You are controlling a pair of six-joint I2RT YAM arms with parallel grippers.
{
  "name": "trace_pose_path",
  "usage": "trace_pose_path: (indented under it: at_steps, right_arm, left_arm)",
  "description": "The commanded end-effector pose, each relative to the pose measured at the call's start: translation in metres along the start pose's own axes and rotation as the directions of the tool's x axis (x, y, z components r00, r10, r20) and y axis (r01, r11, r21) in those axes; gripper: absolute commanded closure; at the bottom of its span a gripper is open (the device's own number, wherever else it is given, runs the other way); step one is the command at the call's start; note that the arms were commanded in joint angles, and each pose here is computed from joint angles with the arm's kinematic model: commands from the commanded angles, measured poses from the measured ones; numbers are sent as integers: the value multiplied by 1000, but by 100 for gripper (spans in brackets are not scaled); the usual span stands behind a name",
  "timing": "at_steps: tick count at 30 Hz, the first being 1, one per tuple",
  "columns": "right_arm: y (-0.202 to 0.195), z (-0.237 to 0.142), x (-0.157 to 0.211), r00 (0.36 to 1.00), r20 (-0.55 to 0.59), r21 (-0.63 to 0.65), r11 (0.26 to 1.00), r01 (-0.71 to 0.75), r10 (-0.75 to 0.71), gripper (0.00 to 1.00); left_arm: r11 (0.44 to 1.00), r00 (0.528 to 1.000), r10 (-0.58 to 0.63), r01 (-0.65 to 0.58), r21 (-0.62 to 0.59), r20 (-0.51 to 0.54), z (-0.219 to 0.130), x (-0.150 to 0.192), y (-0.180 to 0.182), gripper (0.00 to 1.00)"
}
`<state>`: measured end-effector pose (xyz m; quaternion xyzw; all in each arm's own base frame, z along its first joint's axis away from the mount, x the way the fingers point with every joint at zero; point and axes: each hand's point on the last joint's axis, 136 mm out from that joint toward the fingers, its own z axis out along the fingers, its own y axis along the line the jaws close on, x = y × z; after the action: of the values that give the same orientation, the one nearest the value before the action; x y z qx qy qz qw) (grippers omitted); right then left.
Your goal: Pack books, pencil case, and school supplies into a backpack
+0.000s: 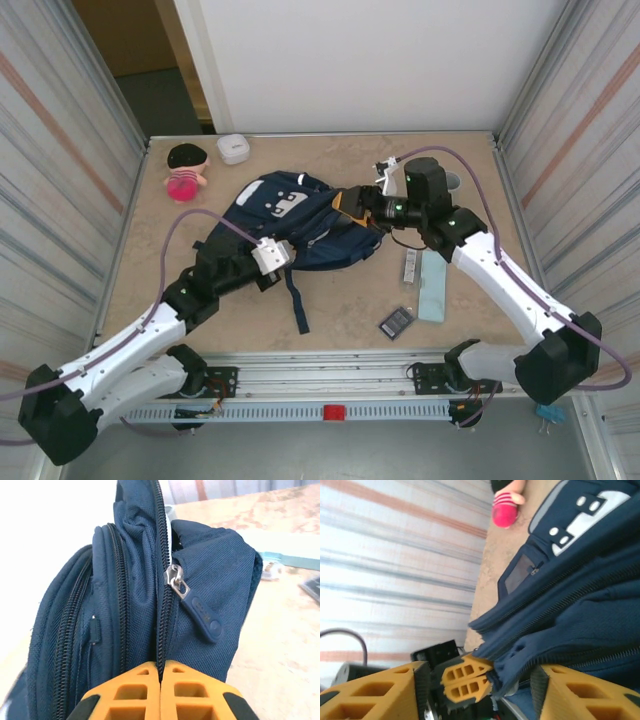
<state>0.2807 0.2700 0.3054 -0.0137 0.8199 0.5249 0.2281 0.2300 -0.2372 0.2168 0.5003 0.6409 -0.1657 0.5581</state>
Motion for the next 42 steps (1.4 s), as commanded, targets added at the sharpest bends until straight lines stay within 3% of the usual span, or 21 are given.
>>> trace_pose_path:
  at_steps: [1, 6, 10, 15, 20, 23, 28, 37, 38, 41, 42]
  right_arm:
    - [18, -4, 7, 987, -41, -89, 984, 152, -157, 38]
    - [20, 4, 23, 983, -117, -112, 985, 131, -144, 35]
    - [-14, -19, 36, 979, -98, 134, 972, 191, -179, 38]
    - [-19, -30, 78, 960, -194, 292, 922, 253, -202, 44]
    - [-25, -11, 101, 962, -226, 272, 938, 213, -153, 48]
    - [-44, -5, 101, 945, -248, 292, 913, 285, -215, 39]
    - [-52, 12, 94, 873, -289, 256, 847, 465, -392, 32]
    - [-80, 37, 101, 745, -377, 223, 728, 649, -549, 31]
    - [-85, 39, 100, 733, -383, 230, 711, 665, -562, 34]
    - [-104, 40, 96, 710, -407, 283, 659, 696, -575, 68]
    - [-108, 38, 97, 704, -418, 290, 650, 702, -574, 74]
  left_arm:
    - [987, 993, -48, 30, 158, 110, -12, -24, -22, 100]
    - [988, 991, -56, 38, 150, 119, -12, -30, -17, 100]
    - [987, 988, -103, 87, 136, 112, -9, -33, -10, 100]
    - [983, 985, -144, 131, 131, 97, -5, -33, -6, 100]
    - [978, 981, -161, 143, 150, 110, -3, -36, -9, 100]
    - [976, 979, -161, 139, 168, 128, -4, -40, -11, 100]
    - [971, 975, -166, 136, 196, 146, -7, -46, -14, 100]
    - [964, 961, -189, 141, 228, 204, -11, -62, -15, 100]
    - [963, 958, -189, 138, 233, 214, -11, -64, -16, 100]
    - [962, 955, -197, 144, 234, 222, -11, -67, -14, 100]
    - [964, 956, -197, 149, 220, 219, -11, -68, -12, 100]
